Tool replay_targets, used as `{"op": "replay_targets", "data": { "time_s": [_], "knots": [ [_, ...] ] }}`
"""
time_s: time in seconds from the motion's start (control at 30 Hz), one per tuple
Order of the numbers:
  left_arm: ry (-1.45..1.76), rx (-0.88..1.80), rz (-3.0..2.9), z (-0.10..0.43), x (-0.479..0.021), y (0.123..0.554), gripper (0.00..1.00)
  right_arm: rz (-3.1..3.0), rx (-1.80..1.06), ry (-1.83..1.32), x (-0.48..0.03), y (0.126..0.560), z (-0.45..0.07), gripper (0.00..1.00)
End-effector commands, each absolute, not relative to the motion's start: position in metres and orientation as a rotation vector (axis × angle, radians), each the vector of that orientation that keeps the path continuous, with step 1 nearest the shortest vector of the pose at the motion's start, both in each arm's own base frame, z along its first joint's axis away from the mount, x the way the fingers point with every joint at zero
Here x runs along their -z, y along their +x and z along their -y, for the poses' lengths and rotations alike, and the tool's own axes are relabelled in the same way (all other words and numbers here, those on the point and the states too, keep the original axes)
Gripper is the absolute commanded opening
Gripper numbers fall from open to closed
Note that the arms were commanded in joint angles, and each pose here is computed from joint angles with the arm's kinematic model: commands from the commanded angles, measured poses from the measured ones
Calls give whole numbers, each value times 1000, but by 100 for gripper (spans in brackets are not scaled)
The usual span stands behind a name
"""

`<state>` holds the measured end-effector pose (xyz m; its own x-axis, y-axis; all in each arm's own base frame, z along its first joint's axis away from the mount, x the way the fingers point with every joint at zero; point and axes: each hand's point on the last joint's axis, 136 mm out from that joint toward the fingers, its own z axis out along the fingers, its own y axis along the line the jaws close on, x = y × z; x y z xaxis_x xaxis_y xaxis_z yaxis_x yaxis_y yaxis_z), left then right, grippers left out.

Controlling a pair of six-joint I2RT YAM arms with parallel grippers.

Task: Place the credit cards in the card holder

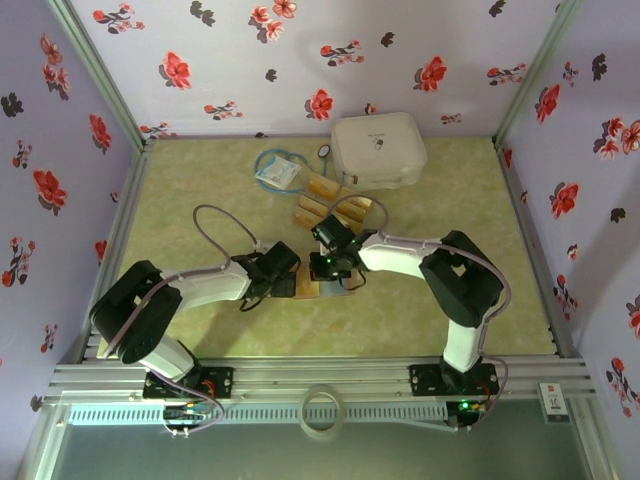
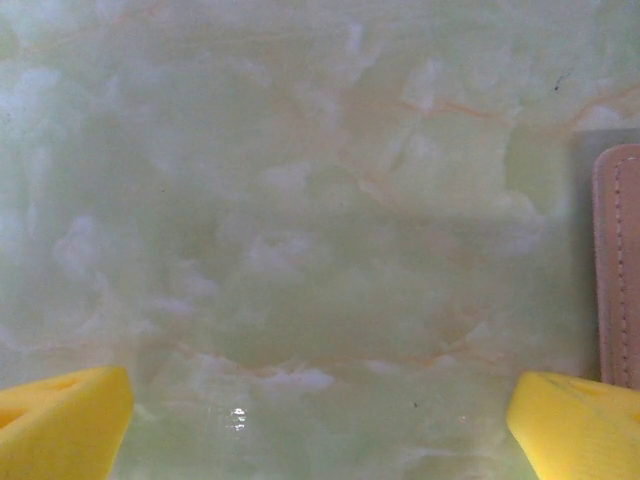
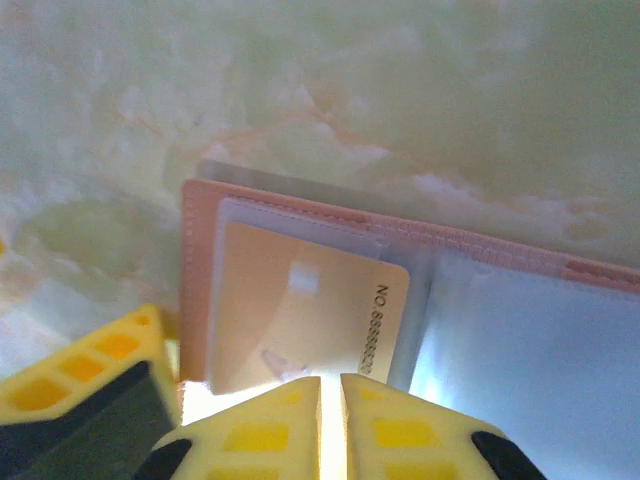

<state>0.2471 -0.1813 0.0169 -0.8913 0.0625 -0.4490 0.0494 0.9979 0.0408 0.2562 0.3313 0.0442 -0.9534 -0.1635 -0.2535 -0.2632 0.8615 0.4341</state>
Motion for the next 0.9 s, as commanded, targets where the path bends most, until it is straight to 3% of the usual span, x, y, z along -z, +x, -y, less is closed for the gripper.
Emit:
{"op": "replay_targets", "data": {
  "time_s": [0.0,0.33,0.5,0.53,0.57,0.6,0.77,0.8,0.87],
  "knots": [
    [86,-28,-2680,183,-13,249,100,-2740,-641,-374,-87,266,-323,29],
    [56,-14,-2610,174,-49,250,100,-2639,-426,-350,-130,294,-263,64],
    [55,27,-2559,176,-72,254,100,-2517,-402,-140,-156,319,-226,68],
    [53,41,-2548,177,-76,255,100,-2491,-361,-41,-160,325,-211,75],
    [48,52,-2536,178,-81,257,100,-2484,-334,5,-161,327,-200,96],
    [44,63,-2529,179,-85,257,100,-2487,-346,19,-161,327,-194,99],
    [90,125,-2501,192,-97,262,100,-2487,-517,-27,-152,319,-199,99],
    [109,129,-2503,195,-98,263,100,-2498,-536,-43,-149,316,-202,97],
    [126,115,-2517,200,-95,263,100,-2526,-618,-81,-140,309,-213,83]
  ]
}}
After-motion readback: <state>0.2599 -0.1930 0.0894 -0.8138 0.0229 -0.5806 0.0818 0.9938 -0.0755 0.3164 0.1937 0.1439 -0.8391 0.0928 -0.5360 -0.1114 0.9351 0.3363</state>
